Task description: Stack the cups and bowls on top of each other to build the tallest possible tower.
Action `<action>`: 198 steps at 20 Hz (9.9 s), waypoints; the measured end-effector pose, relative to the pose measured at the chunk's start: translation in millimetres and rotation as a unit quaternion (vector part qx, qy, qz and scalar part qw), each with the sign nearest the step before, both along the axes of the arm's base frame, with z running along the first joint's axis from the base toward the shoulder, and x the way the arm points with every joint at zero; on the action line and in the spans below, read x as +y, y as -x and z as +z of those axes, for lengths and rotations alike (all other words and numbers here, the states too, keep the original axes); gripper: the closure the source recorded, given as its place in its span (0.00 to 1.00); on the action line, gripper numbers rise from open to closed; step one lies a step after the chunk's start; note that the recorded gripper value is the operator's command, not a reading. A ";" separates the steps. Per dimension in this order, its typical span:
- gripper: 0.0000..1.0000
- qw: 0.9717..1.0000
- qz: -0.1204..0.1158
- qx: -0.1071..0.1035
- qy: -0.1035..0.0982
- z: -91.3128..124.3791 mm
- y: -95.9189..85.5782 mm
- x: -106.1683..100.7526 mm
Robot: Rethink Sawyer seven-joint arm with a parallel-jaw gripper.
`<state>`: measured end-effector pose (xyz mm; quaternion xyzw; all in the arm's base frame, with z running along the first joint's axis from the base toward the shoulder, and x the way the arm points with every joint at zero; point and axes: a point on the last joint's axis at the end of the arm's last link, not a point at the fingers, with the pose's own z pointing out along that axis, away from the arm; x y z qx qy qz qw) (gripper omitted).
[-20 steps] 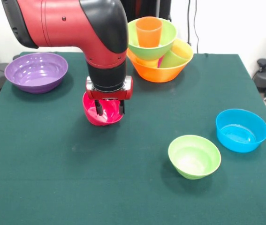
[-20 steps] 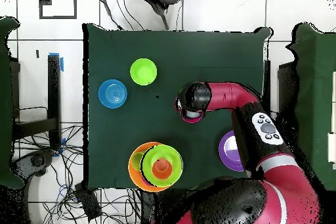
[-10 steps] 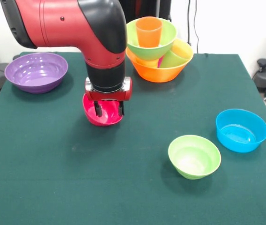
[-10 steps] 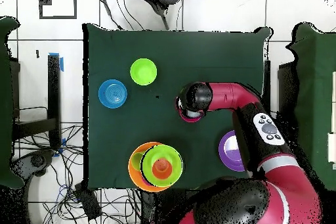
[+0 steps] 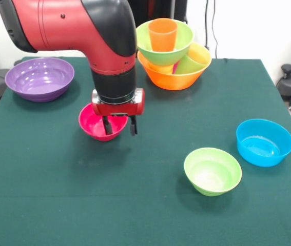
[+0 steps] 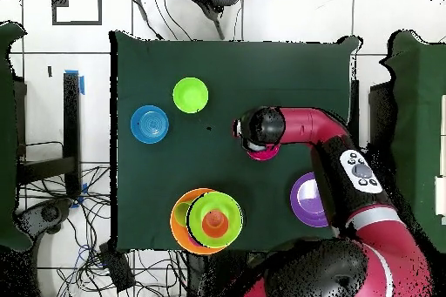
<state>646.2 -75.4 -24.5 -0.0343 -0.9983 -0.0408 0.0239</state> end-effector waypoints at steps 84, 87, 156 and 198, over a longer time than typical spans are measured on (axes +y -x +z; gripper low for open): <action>1.00 0.984 0.060 -0.042 0.160 214.0 21.7 0.5; 1.00 0.983 0.060 -0.047 0.164 221.9 22.3 0.6; 1.00 0.962 0.106 -0.088 0.236 226.1 211.6 163.8; 1.00 0.957 0.127 -0.039 0.257 197.9 249.5 180.0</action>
